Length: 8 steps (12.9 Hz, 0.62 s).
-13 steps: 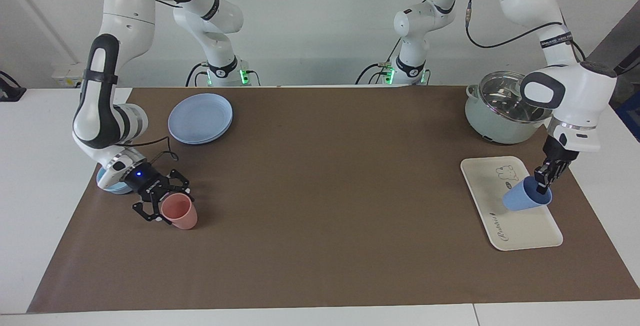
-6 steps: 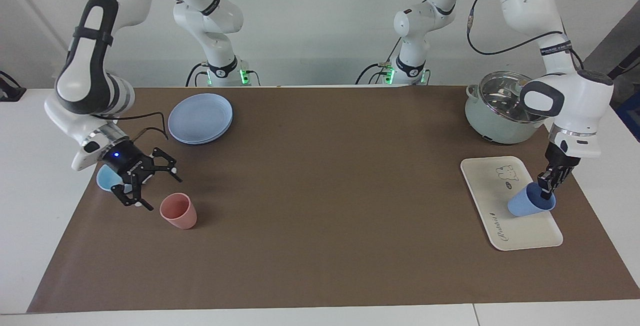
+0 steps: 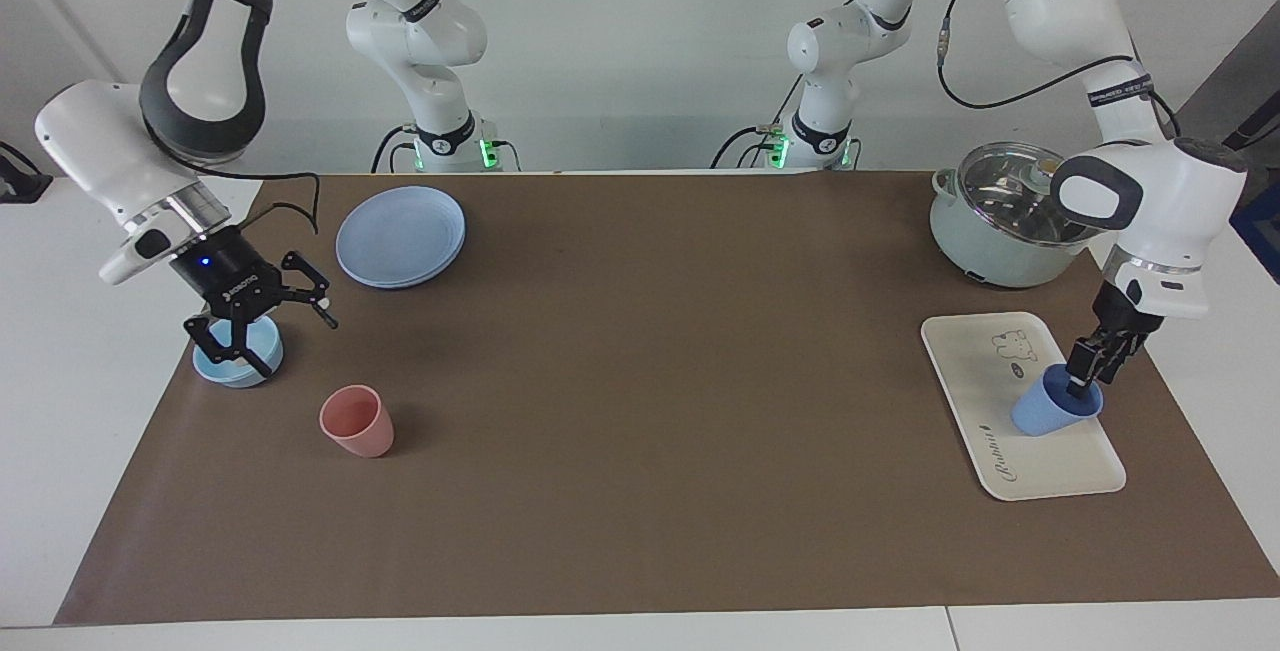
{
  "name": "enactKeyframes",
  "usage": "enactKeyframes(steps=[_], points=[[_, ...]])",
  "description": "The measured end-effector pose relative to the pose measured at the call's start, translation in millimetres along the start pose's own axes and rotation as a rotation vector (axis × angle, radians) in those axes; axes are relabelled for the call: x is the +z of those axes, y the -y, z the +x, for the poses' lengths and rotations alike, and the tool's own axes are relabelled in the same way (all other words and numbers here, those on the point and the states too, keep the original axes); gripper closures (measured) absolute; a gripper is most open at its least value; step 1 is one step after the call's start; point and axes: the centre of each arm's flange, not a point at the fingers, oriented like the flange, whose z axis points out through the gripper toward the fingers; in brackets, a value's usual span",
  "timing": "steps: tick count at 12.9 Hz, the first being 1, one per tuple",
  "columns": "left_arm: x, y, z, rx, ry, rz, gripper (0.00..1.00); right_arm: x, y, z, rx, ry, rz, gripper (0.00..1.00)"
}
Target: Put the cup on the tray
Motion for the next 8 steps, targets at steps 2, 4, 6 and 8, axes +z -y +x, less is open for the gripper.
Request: enactKeyframes(steps=[2, 4, 6, 8], points=[[-23.8, -8.6, 10.7, 0.012, 0.098, -0.013, 0.26, 7.3, 17.4, 14.7, 0.026, 0.125, -0.088, 0.0], [-57.5, -17.6, 17.0, 0.057, 0.196, 0.01, 0.25, 13.1, 45.5, 33.2, 0.077, 0.222, -0.177, 0.0], [-94.2, -40.8, 12.0, 0.174, 0.306, 0.129, 0.22, 19.9, 78.3, 48.9, 0.132, 0.311, -0.278, 0.0], [-123.3, -91.3, -3.2, 0.286, 0.377, 0.212, 0.2, 16.6, 107.9, 58.6, 0.224, 0.372, -0.331, 0.0]])
